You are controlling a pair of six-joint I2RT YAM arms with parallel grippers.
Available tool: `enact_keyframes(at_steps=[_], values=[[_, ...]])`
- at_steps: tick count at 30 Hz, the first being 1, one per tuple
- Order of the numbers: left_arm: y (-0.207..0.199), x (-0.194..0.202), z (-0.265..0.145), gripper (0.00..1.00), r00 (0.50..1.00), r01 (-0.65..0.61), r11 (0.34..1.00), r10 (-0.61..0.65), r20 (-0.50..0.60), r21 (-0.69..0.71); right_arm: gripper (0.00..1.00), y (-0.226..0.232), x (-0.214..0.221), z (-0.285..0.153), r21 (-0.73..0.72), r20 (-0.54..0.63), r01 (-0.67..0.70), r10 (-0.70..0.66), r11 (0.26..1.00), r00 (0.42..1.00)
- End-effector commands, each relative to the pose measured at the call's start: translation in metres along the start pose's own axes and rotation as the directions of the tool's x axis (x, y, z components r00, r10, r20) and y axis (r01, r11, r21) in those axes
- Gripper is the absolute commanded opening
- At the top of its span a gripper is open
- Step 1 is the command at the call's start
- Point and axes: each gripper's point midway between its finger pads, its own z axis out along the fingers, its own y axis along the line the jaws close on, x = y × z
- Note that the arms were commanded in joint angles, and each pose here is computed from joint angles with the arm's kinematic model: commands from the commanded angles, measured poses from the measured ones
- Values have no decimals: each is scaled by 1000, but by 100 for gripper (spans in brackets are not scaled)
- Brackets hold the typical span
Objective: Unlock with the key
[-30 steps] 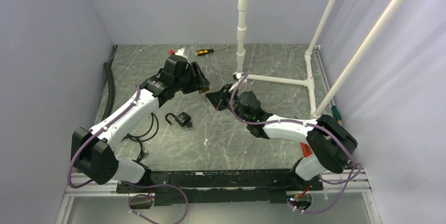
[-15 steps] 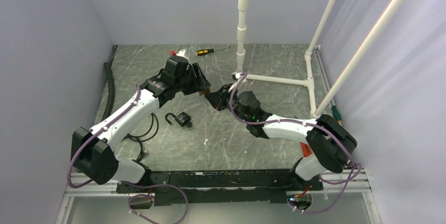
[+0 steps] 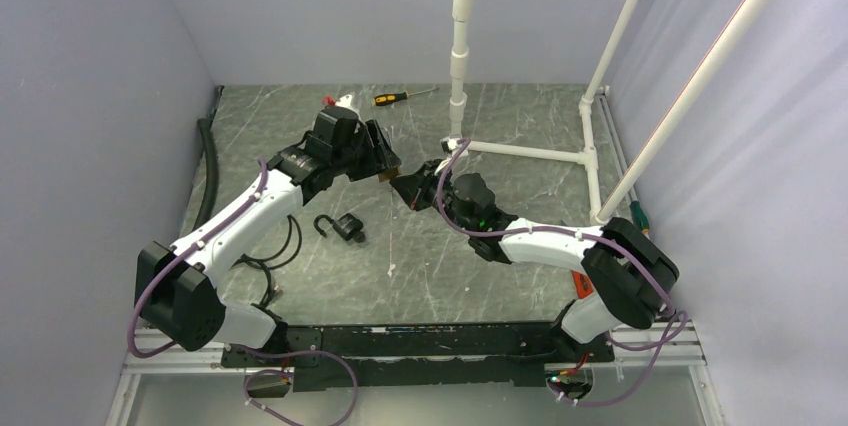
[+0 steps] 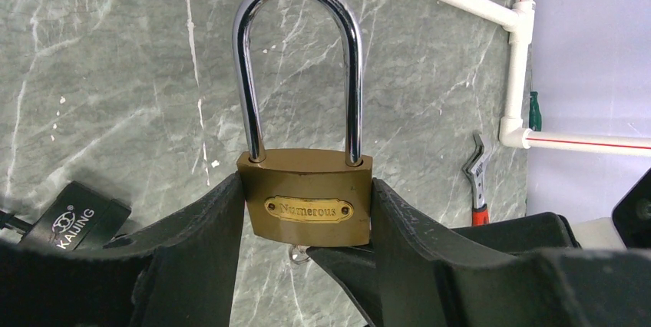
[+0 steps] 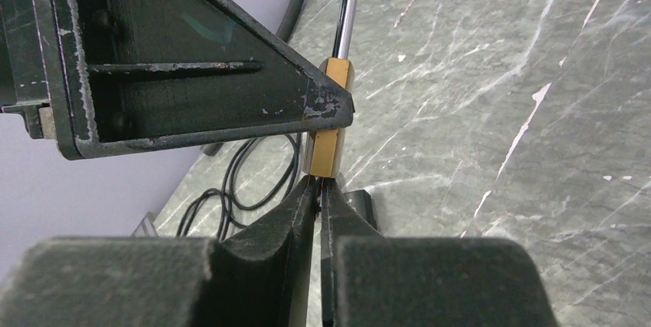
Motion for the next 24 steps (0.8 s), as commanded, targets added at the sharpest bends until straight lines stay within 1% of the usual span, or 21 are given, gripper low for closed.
enact_keyframes(at_steps=[1, 4, 7, 15, 19, 24], values=[[-29, -28, -14, 0, 995, -19, 995, 9, 101, 95, 6, 7, -10, 1, -16, 31, -5, 6, 1000, 1000], [-29, -29, -15, 0, 995, -21, 995, 11, 104, 98, 0, 4, -7, 4, -3, 20, -7, 7, 1000, 1000], [-31, -29, -17, 0, 994, -26, 993, 14, 106, 111, 0, 4, -8, 6, -1, 27, -16, 16, 1000, 1000], [-43, -32, -34, 0, 986, -35, 983, 5, 165, 180, 0, 24, -31, -2, -66, 88, -16, 21, 998, 996], [-49, -29, -43, 0, 987, -36, 976, 2, 160, 215, 0, 36, -48, -10, -103, 130, -9, 23, 995, 991], [-59, -25, -66, 0, 987, -74, 957, 29, 160, 281, 0, 57, -66, -19, -180, 165, -17, 47, 984, 985]])
